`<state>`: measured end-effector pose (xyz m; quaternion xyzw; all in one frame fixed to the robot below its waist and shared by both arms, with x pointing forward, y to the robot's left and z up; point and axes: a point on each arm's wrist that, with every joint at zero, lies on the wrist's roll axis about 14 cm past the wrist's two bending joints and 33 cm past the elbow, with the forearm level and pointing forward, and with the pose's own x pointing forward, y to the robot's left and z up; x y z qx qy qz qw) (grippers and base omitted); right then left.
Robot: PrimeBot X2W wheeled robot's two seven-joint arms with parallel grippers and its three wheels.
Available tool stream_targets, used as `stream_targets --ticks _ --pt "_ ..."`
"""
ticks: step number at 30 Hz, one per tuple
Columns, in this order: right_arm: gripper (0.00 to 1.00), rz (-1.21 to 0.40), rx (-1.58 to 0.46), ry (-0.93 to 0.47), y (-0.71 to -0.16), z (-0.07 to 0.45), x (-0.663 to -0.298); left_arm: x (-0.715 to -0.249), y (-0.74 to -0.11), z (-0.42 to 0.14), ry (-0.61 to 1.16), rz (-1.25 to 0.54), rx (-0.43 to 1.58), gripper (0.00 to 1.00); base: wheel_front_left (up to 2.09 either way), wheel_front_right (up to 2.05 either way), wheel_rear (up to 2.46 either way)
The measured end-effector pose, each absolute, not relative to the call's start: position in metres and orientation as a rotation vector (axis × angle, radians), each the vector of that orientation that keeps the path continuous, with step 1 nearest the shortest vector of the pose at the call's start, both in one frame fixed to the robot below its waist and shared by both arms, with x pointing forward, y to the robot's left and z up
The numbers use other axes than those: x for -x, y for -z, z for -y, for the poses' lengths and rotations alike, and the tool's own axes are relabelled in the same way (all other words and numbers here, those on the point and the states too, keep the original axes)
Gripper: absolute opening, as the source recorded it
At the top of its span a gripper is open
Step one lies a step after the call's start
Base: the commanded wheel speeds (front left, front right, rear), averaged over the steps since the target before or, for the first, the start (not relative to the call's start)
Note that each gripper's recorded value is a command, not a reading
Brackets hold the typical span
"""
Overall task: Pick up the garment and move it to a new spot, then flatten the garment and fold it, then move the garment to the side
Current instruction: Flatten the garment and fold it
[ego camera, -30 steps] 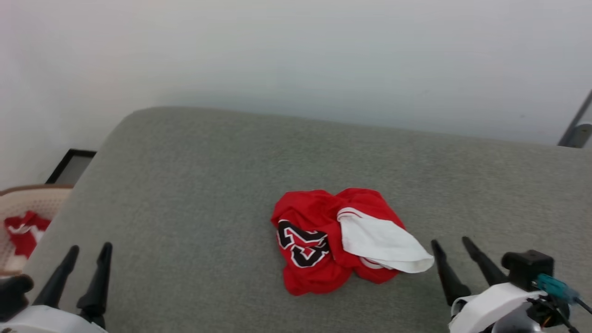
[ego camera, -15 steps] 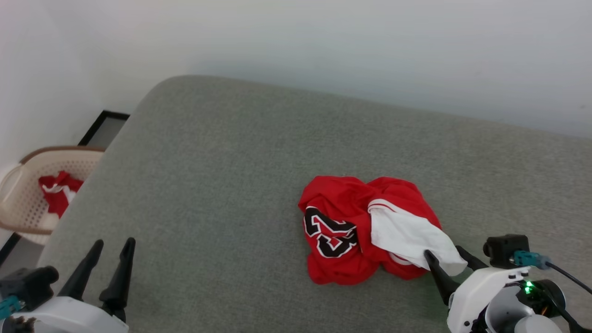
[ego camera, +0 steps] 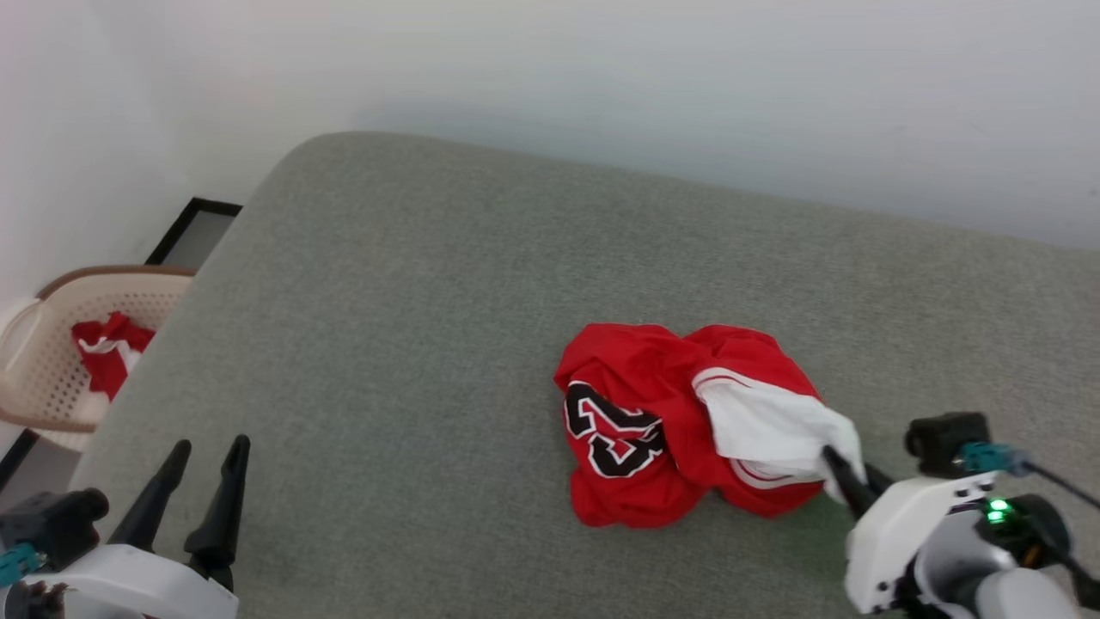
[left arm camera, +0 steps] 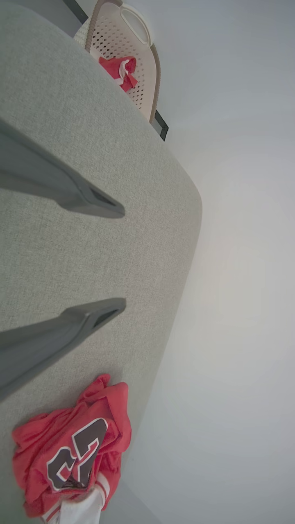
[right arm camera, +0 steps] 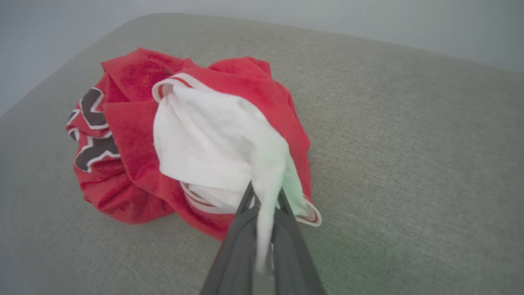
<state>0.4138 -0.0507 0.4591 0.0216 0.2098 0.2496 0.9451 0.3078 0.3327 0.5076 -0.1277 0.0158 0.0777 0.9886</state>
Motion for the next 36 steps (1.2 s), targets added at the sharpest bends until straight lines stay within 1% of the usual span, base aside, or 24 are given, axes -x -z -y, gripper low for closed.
stream_targets --ticks 6,11,17,22,25,27,28,30,31,32,36 --pt "0.00 -0.431 -0.005 -0.423 -0.471 0.094 -0.416 -0.316 -0.511 -0.328 -0.136 -0.020 0.256 1.00 0.00 0.00 0.00" --pt "0.00 -0.467 0.041 -0.284 -0.473 0.158 -0.415 -0.323 -0.512 -0.322 -0.112 -0.019 0.258 1.00 0.00 0.00 0.00" --pt "0.00 -0.571 0.077 -0.153 -0.455 0.220 -0.406 -0.332 -0.510 -0.315 -0.090 -0.025 0.262 1.00 0.00 0.00 0.00" --pt "0.00 -0.702 0.048 -0.103 -0.422 0.241 -0.393 -0.336 -0.508 -0.311 -0.076 -0.030 0.262 1.00 0.00 0.00 0.00" --pt "0.00 -0.768 0.028 -0.100 -0.403 0.242 -0.384 -0.338 -0.508 -0.310 -0.068 -0.031 0.261 1.00 0.00 0.00 0.00" --pt "0.00 -0.784 0.001 -0.104 -0.398 0.238 -0.383 -0.338 -0.506 -0.308 -0.063 -0.042 0.261 1.00 0.00 0.00 0.00" --pt "0.18 -0.781 -0.002 -0.106 -0.398 0.236 -0.385 -0.339 -0.505 -0.308 -0.061 -0.044 0.260 1.00 0.00 0.00 0.00" --pt "0.44 -0.779 -0.015 -0.111 -0.399 0.233 -0.389 -0.342 -0.506 -0.307 -0.049 -0.052 0.254 1.00 0.00 0.00 0.00" --pt "0.64 -0.780 -0.028 -0.113 -0.398 0.231 -0.389 -0.344 -0.507 -0.305 -0.039 -0.053 0.248 1.00 0.00 0.00 0.00" --pt "1.00 -0.781 -0.029 -0.115 -0.398 0.230 -0.389 -0.346 -0.508 -0.304 -0.029 -0.057 0.244 1.00 0.00 0.00 0.00" --pt "1.00 -0.765 -0.078 -0.124 -0.406 0.225 -0.391 -0.355 -0.513 -0.292 0.033 -0.083 0.235 1.00 0.00 0.00 0.00"
